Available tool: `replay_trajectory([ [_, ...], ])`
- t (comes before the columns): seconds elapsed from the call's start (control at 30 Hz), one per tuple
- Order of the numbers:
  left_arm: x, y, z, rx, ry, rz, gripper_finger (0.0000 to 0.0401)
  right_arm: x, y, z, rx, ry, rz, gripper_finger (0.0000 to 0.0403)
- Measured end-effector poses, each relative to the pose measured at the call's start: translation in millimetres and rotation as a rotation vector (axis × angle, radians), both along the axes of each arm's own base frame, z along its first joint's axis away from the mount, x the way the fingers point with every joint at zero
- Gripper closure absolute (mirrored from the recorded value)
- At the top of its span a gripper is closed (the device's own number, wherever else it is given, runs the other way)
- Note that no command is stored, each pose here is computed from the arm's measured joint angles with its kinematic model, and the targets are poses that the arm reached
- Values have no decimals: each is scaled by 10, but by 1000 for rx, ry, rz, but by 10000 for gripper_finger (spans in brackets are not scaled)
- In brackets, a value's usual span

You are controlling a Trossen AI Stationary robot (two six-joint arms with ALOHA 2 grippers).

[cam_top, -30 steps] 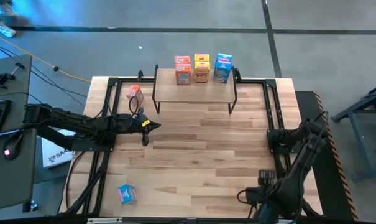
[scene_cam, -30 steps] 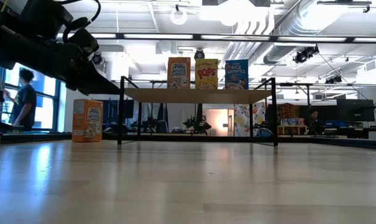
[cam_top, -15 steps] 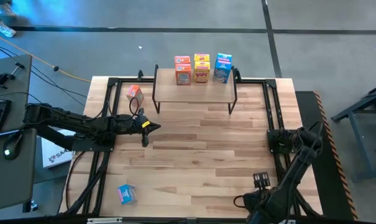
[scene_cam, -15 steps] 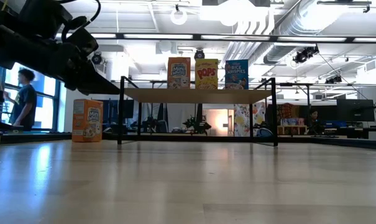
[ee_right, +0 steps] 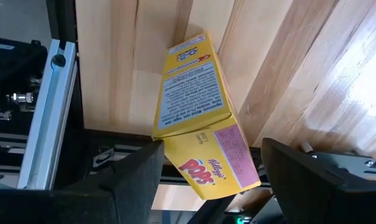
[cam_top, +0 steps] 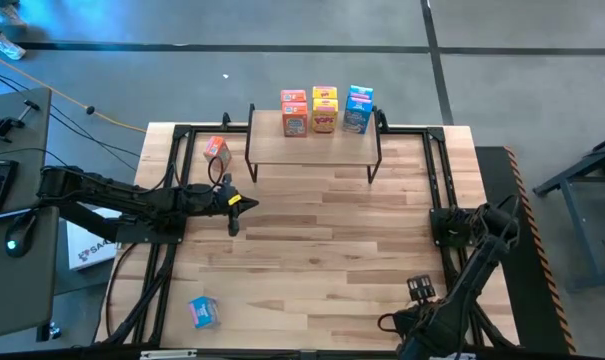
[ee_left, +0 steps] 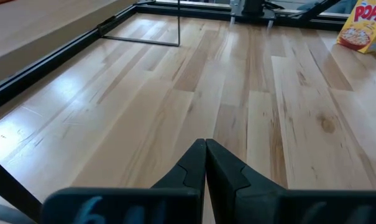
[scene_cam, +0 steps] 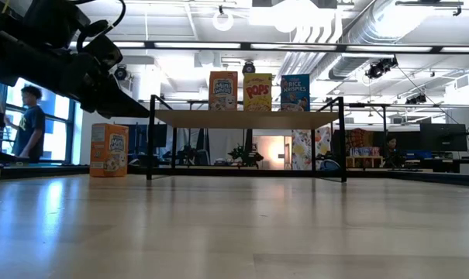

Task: Stack cereal on shelf
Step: Put the yellow cereal box on the shelf aligned with the other yellow cereal box

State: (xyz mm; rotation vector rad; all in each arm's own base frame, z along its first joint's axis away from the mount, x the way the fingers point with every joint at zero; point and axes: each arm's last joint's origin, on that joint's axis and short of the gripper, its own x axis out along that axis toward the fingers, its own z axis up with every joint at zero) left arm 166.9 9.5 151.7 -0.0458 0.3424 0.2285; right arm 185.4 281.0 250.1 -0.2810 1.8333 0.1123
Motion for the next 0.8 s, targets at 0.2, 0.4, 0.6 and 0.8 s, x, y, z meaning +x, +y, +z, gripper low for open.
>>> replay_trajectory([
  [0.2,0,0,0,0,0,0,398,17,-21,3,-10,7,-8,126],
  [0.4,0,1,0,-18,-4,6,398,97,-30,61,-5,-23,-67,126],
  [0.6,0,1,0,-22,-5,8,398,93,-16,88,-10,-20,-163,126],
  [0.8,0,1,0,-23,-5,8,398,86,-11,89,-29,-11,-286,126],
])
